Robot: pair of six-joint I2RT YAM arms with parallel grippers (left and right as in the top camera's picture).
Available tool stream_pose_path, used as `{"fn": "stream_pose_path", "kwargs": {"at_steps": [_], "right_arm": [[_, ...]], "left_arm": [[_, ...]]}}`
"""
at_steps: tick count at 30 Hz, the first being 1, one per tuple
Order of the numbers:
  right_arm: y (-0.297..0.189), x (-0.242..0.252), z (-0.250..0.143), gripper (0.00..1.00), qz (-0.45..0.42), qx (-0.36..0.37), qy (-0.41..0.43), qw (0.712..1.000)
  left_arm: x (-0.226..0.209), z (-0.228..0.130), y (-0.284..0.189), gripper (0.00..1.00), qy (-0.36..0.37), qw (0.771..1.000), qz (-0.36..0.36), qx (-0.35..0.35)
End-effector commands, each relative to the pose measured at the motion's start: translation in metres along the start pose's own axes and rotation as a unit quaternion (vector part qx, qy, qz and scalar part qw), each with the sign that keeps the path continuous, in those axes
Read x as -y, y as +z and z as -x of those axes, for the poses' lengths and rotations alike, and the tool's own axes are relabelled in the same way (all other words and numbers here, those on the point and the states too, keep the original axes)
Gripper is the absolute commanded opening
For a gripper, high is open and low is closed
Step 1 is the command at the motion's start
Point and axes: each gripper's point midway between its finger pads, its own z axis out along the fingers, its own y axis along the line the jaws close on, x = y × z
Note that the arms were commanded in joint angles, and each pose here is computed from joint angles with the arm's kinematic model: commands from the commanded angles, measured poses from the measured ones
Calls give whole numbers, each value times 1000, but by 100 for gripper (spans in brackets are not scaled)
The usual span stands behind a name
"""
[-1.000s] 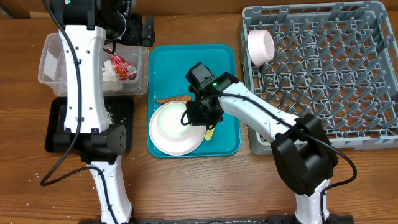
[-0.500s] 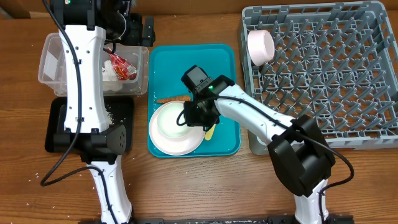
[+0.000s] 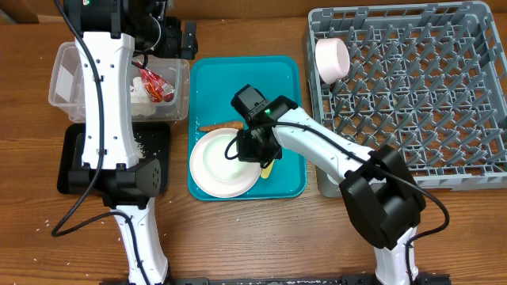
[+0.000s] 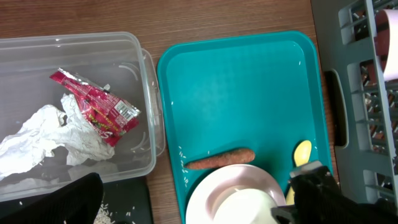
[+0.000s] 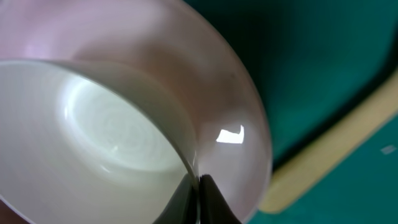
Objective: Sort waste into correct bins and load items into the dishwasher
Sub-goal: 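Lift the white bowl with the right gripper and set it in the rack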
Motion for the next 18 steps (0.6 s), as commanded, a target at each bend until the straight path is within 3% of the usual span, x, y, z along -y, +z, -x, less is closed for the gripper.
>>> {"fn": "stream_pose_path", "kwargs": {"at_steps": [1, 6, 9, 10, 13, 15, 18], "right_arm": [[-75, -5, 27, 4, -13, 106, -6, 994], [-186, 22, 36, 4, -84, 250, 10, 964], [-245, 63, 35, 4, -165, 343, 62, 923], [-287, 98, 29, 4, -237, 412, 114, 872], [-349, 142, 14, 4, -354, 508, 165, 768], [-372, 153, 9, 4, -414, 537, 156, 718], [-389, 162, 12, 4, -510, 528, 105, 671]], "left_arm": [[4, 3, -7, 100, 4, 1000, -5, 12], [4, 3, -7, 100, 4, 1000, -5, 12], [4, 3, -7, 100, 4, 1000, -5, 12], [4, 3, -7, 100, 4, 1000, -5, 12], [4, 3, -7, 100, 4, 1000, -5, 12], [4, 3, -7, 100, 4, 1000, -5, 12], [4, 3, -7, 100, 4, 1000, -5, 12]]}}
